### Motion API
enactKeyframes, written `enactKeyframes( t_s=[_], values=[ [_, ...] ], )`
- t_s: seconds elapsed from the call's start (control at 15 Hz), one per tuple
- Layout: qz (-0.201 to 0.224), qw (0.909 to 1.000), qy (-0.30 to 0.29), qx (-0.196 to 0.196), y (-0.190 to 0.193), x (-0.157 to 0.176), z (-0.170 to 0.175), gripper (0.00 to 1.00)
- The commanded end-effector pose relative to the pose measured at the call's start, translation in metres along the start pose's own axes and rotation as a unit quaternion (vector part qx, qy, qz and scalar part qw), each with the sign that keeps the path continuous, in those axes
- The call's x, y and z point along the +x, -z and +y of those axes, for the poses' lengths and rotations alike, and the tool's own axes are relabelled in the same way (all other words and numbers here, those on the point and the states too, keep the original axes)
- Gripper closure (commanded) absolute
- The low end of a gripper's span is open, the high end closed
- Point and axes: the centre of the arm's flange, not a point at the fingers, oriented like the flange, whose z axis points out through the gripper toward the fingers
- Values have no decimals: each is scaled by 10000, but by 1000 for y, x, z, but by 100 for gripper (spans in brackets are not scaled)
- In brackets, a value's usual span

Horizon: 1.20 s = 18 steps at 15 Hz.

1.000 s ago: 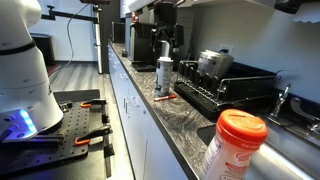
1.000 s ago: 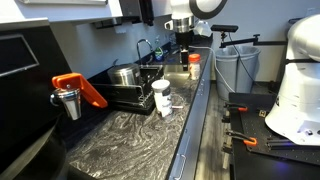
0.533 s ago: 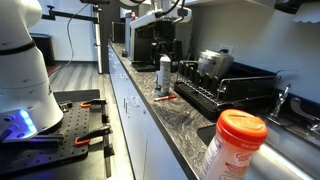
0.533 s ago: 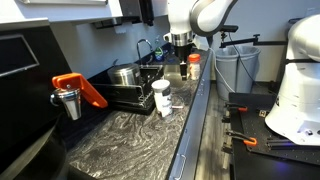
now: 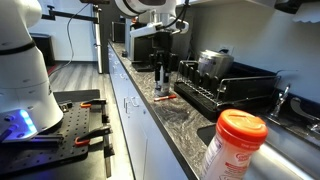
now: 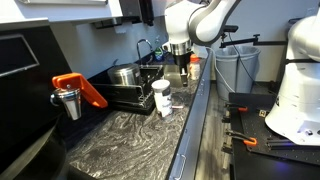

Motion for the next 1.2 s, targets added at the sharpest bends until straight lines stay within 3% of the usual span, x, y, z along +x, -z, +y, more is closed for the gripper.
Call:
enactKeyframes(
  t_s=[0.0, 0.07, 0.13, 0.2, 0.27, 0.4, 0.67, 0.73, 0.87, 1.13],
  values=[
    [-34, 9999, 116, -12, -10, 7, -6, 79],
    [-77, 9998, 169, 18, -13, 7, -8, 85],
    [-129, 9996, 239, 54, -16, 7, -11, 63],
    [-164, 9994, 301, 74, -19, 7, -14, 48],
    [-194, 9990, 387, 99, -22, 8, -20, 47],
    [-306, 9975, 615, 149, -29, 10, -31, 34],
    [-563, 9936, 971, 152, -48, 16, -51, 30],
    [-594, 9928, 1029, 169, -53, 17, -54, 37],
    [-649, 9916, 1103, 210, -64, 20, -62, 38],
    [-601, 9919, 1063, 343, -78, 28, -66, 31]
  ],
)
